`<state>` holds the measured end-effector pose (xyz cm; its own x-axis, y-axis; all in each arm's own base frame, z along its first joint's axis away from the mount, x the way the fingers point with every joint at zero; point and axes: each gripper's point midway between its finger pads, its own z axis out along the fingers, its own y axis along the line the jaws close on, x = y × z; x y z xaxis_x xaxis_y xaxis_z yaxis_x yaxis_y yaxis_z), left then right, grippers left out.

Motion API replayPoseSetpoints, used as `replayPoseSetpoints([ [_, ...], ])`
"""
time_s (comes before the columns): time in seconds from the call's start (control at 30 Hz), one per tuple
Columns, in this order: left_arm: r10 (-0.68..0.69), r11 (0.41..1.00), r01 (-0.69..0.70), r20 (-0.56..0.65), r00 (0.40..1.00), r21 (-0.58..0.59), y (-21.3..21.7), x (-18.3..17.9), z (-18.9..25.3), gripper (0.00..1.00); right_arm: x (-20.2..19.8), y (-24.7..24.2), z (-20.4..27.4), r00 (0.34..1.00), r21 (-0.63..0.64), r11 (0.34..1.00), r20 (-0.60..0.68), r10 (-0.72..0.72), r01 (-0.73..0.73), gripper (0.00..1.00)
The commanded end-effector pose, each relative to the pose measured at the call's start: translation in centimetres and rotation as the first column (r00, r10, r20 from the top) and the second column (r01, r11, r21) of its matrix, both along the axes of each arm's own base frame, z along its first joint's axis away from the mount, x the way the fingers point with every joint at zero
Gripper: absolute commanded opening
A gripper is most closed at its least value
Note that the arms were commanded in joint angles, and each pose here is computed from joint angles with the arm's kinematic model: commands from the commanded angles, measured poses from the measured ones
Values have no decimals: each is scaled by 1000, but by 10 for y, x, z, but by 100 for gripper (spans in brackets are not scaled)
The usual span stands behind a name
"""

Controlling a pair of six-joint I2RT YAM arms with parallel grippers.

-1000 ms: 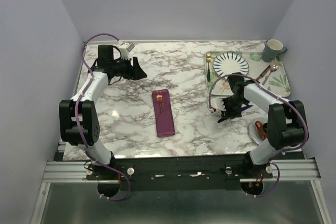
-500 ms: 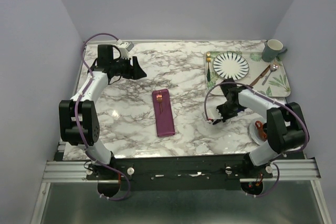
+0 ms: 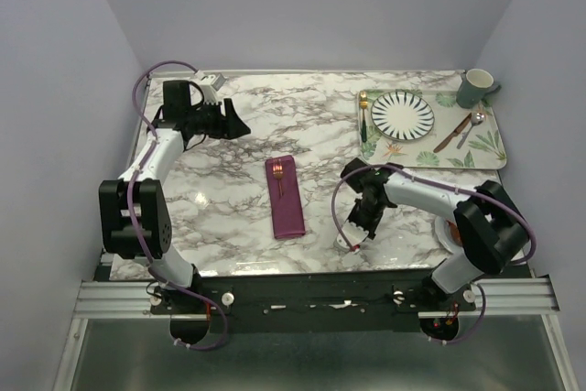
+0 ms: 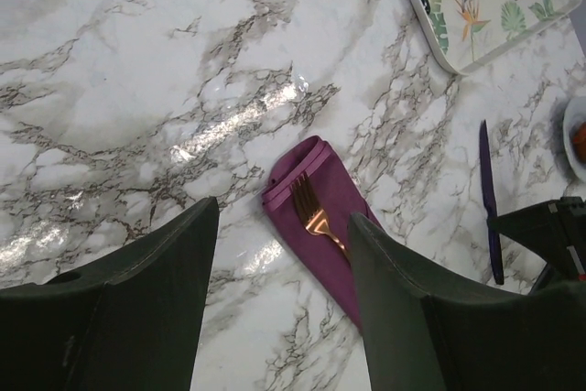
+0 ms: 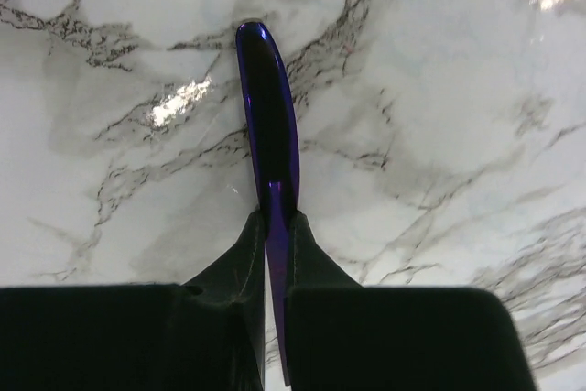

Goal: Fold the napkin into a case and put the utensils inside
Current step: Move the knife to the corner of the board.

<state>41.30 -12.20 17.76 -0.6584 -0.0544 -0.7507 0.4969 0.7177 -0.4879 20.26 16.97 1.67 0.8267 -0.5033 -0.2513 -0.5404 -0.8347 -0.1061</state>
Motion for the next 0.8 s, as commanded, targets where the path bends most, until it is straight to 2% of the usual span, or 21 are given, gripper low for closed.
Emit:
replayPoseSetpoints([
  [0.0,36,999,-36,46,998,-8,6,-3,13,68,1,24,-7,938,1,940,61,341,-341,12],
  [0.17,40,999,-40,56,998,-6,6,-10,13,68,37,35,-7,904,-60,911,114,412,-407,17],
  [0.2,43,999,-43,57,997,-6,7,-11,11,68,43,35,-6,882,-56,891,129,453,-450,24],
  [0.27,45,999,-45,61,997,-8,6,-12,13,68,52,39,-6,864,-54,877,152,479,-477,32],
  [0.3,46,999,-46,61,997,-8,7,-13,12,68,60,46,1,854,-43,872,182,487,-488,41],
  [0.47,46,999,-46,81,996,-8,8,-13,17,68,60,61,30,872,43,888,216,439,-458,62],
  [0.5,46,999,-46,84,995,-9,8,-12,19,69,50,67,50,895,112,902,221,387,-418,70],
  [0.57,50,999,-50,93,994,-11,10,-11,23,69,40,70,68,927,176,922,218,304,-344,75],
  [0.6,53,999,-52,99,994,-14,11,-10,25,69,36,77,88,964,253,943,207,164,-215,77],
  [0.67,64,998,-62,101,993,-23,12,-9,28,69,38,84,112,985,338,941,173,-27,-34,77],
  [0.7,71,997,-68,109,992,-28,13,-8,30,69,42,86,126,967,384,903,82,-241,192,77],
  [0.73,81,996,-78,106,991,-32,15,-7,29,69,49,88,140,921,417,842,28,-388,342,77],
  [0.77,92,995,-88,95,991,-45,15,-7,29,69,65,93,161,842,459,744,-19,-538,486,77],
])
